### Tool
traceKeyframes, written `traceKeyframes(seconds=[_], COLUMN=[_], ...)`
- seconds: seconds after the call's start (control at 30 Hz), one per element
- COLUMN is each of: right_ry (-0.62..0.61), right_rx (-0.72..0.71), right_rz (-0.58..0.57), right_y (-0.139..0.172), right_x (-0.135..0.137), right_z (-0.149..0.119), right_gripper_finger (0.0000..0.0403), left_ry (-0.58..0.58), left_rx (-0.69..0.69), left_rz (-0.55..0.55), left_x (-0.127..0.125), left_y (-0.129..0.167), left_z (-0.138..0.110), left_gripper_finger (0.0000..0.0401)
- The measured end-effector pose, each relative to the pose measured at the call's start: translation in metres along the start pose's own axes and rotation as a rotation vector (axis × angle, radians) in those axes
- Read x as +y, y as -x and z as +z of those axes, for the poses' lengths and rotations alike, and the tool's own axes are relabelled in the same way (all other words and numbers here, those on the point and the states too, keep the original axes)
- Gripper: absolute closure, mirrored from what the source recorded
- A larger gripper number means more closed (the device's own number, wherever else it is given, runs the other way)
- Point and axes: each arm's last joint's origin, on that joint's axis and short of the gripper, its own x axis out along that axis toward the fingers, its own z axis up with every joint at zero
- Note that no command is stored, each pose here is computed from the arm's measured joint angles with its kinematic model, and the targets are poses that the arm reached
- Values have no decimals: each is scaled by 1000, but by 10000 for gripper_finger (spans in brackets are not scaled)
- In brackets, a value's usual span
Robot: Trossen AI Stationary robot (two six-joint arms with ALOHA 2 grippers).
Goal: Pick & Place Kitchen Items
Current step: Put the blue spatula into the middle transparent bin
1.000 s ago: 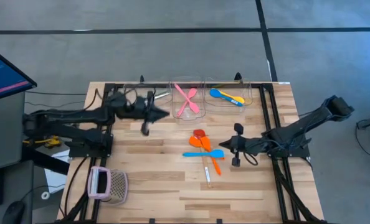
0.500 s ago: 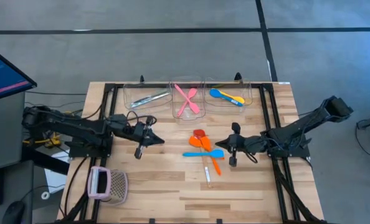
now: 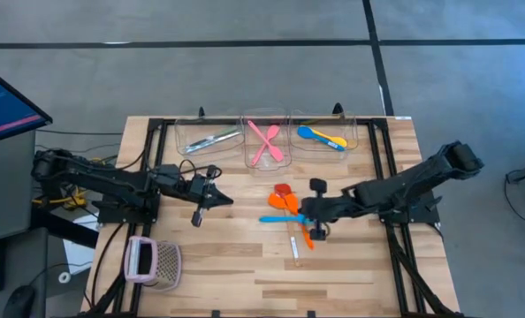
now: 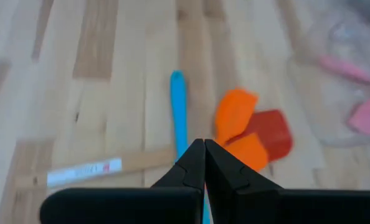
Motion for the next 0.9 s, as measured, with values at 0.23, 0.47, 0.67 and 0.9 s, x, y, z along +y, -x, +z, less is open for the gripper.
traceKeyframes(seconds=[0.23,0.47,0.67,0.9], right_ry=[160,291,296,323], right_rx=[252,354,386,470], right_rz=[69,125,114,99], right_y=[-25,-46,-67,-77], right_x=[8,21,27,26], right_z=[17,34,39,32], right_gripper_finger=[403,403,395,324], left_ry=[-2,-27,-26,-24], left_rx=[0,3,9,24], left_rz=[4,83,85,84], left_x=[0,3,3,2], left_y=[0,0,0,2], left_z=[0,0,-2,-7], left_gripper_finger=[399,399,399,399])
